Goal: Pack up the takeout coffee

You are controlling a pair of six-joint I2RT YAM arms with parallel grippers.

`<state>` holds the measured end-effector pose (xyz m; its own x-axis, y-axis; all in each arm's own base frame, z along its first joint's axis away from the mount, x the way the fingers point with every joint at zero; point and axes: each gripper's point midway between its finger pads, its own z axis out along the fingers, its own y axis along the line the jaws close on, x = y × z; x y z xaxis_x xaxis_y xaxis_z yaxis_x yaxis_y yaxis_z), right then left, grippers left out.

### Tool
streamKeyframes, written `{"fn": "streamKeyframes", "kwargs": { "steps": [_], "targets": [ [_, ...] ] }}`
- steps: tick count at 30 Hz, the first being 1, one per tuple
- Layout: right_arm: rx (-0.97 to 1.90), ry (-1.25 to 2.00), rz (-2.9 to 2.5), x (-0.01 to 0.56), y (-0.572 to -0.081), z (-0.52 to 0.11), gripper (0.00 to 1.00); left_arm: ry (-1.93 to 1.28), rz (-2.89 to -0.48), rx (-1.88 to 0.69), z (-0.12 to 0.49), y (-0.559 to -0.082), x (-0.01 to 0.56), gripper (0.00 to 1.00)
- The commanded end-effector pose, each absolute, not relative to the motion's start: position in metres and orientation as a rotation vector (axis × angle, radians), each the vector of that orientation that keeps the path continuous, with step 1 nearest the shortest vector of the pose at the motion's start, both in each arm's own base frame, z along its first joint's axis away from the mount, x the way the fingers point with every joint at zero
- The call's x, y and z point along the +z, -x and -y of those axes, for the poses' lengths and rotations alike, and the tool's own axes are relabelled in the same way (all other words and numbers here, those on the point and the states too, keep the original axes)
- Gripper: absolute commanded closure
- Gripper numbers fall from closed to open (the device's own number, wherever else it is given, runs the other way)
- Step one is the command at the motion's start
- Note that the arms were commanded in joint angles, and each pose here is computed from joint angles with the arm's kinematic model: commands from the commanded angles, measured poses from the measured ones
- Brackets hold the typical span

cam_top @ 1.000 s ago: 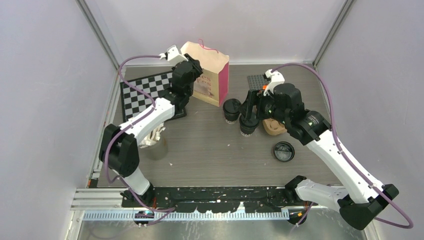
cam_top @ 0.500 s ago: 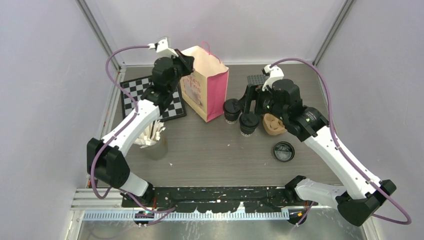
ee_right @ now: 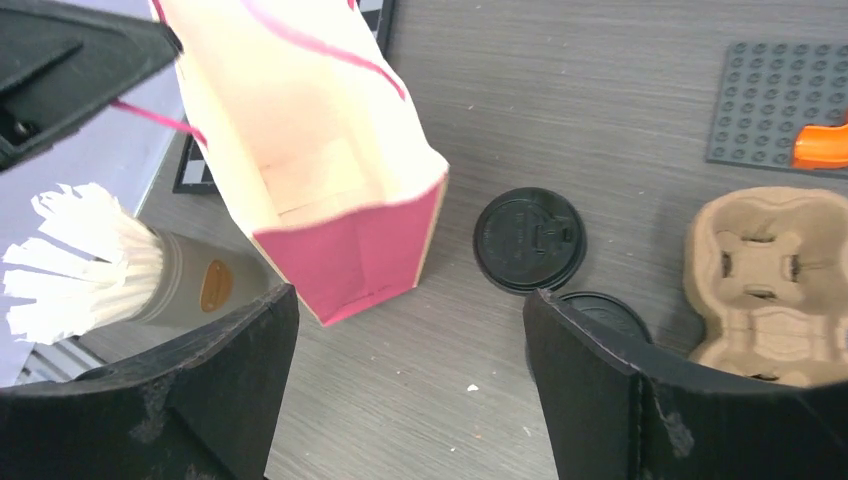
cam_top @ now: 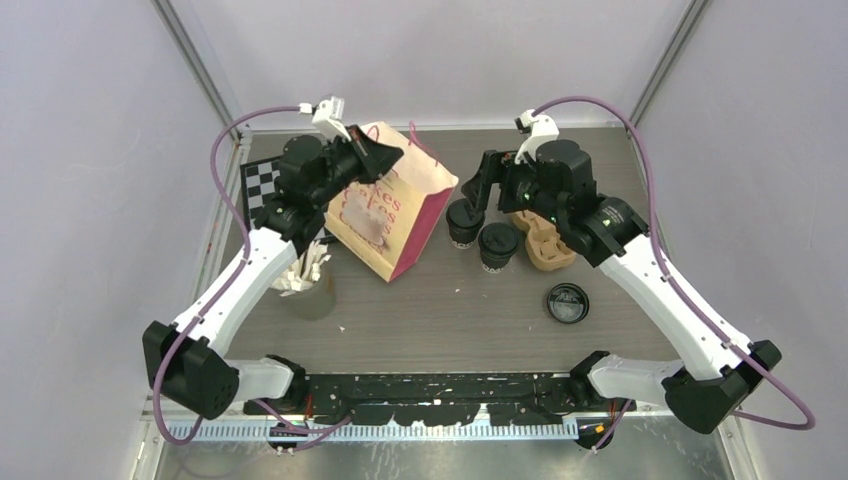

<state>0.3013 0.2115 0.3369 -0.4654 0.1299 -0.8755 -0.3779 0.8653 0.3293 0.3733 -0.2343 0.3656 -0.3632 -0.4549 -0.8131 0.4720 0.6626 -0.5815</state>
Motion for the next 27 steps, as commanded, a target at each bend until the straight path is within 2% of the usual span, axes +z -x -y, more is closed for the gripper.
{"fn": "streamKeyframes", "kwargs": {
  "steps": [1,9,14,20,23,26,27],
  "targets": [
    [0.676,0.192,-1.905,0.360,-0.302,-0.237,0.13,-0.109,-1.681,-1.194,0.252,-0.328,0.377,1.00],
    [0.593,0.310,-1.880,0.369,-0.299,-0.272,0.12,-0.198,-1.691,-1.249,0.251,-0.294,0.369,1.00],
    [0.453,0.291,-1.832,0.378,-0.325,-0.272,0.12,-0.209,-1.696,-1.232,0.248,-0.291,0.369,1.00],
    [0.353,0.319,-1.865,0.367,-0.351,-0.285,0.20,-0.233,-1.716,-1.226,0.249,-0.290,0.365,1.00],
    [0.290,0.293,-1.919,0.356,-0.355,-0.279,0.34,-0.240,-1.727,-1.206,0.247,-0.289,0.361,1.00],
    [0.289,0.284,-1.924,0.350,-0.352,-0.275,0.66,-0.237,-1.753,-1.177,0.243,-0.287,0.352,1.00],
    [0.299,0.278,-1.918,0.349,-0.350,-0.274,0.72,-0.233,-1.756,-1.162,0.241,-0.286,0.350,1.00]
  ]
}}
